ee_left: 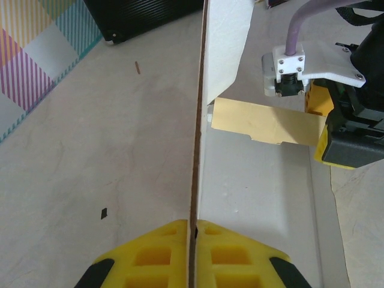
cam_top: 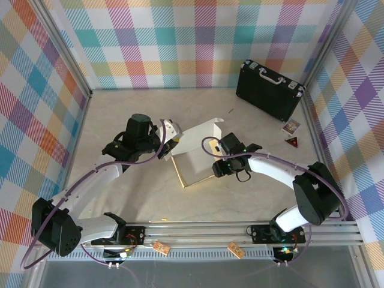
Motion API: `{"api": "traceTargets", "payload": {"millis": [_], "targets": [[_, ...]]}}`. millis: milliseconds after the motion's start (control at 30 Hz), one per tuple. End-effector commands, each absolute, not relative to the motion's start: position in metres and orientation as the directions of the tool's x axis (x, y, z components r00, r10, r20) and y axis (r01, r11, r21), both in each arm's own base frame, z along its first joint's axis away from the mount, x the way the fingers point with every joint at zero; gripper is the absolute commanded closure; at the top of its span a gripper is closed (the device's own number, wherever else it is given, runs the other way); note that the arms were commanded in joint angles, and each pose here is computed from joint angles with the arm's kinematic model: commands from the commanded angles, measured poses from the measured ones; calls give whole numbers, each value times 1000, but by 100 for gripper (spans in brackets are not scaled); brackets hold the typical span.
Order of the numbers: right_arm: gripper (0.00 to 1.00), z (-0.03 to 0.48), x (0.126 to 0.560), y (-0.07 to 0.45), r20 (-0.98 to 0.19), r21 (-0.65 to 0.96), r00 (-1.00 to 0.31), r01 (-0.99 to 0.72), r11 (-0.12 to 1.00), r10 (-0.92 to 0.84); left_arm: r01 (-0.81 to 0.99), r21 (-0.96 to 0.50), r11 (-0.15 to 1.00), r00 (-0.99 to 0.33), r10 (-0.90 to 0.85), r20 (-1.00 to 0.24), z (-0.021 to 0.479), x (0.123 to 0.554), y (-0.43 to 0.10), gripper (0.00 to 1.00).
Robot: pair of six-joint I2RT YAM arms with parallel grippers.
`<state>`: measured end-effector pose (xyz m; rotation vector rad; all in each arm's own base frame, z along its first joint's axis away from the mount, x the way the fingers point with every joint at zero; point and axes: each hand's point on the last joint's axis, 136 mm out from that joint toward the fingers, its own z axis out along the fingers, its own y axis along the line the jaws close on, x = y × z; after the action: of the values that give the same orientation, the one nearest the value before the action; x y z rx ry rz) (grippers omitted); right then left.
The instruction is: Fold the paper box
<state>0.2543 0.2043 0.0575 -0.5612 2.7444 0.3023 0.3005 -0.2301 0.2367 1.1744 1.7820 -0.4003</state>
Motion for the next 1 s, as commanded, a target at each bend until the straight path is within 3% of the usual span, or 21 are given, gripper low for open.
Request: {"api": "traceTargets", "payload": {"millis": [0, 133, 267, 333, 533, 733, 867, 967], "targets": [[41, 57, 256, 206, -347, 153, -875, -409, 900, -339, 841, 257, 476, -26, 511, -859, 259, 304, -239, 100], [40, 76, 278, 210, -439, 149, -847, -398, 905, -300, 849, 247, 467, -32, 511, -859, 259, 304, -241, 100], [51, 93, 308, 202, -515, 171, -832, -337, 926, -207, 866, 217, 451, -52, 511, -858, 252, 301, -244, 100], [51, 100, 313, 208, -532, 185, -817, -369, 911, -223, 870, 208, 447, -60, 515, -855, 249, 300, -245, 100], [35, 118, 302, 221, -576, 241, -777, -459, 855, -255, 879, 196, 434, -94, 562, -822, 236, 301, -243, 100], [25, 148, 294, 192, -656, 208, -732, -406, 890, -181, 903, 200, 381, -81, 607, -791, 236, 299, -245, 100], [25, 158, 290, 164, -656, 123, -734, -332, 935, -174, 927, 194, 320, -69, 656, -751, 228, 296, -246, 100], [31, 162, 289, 156, -666, 70, -714, -349, 934, -217, 942, 185, 279, -59, 682, -729, 221, 297, -248, 100]]}}
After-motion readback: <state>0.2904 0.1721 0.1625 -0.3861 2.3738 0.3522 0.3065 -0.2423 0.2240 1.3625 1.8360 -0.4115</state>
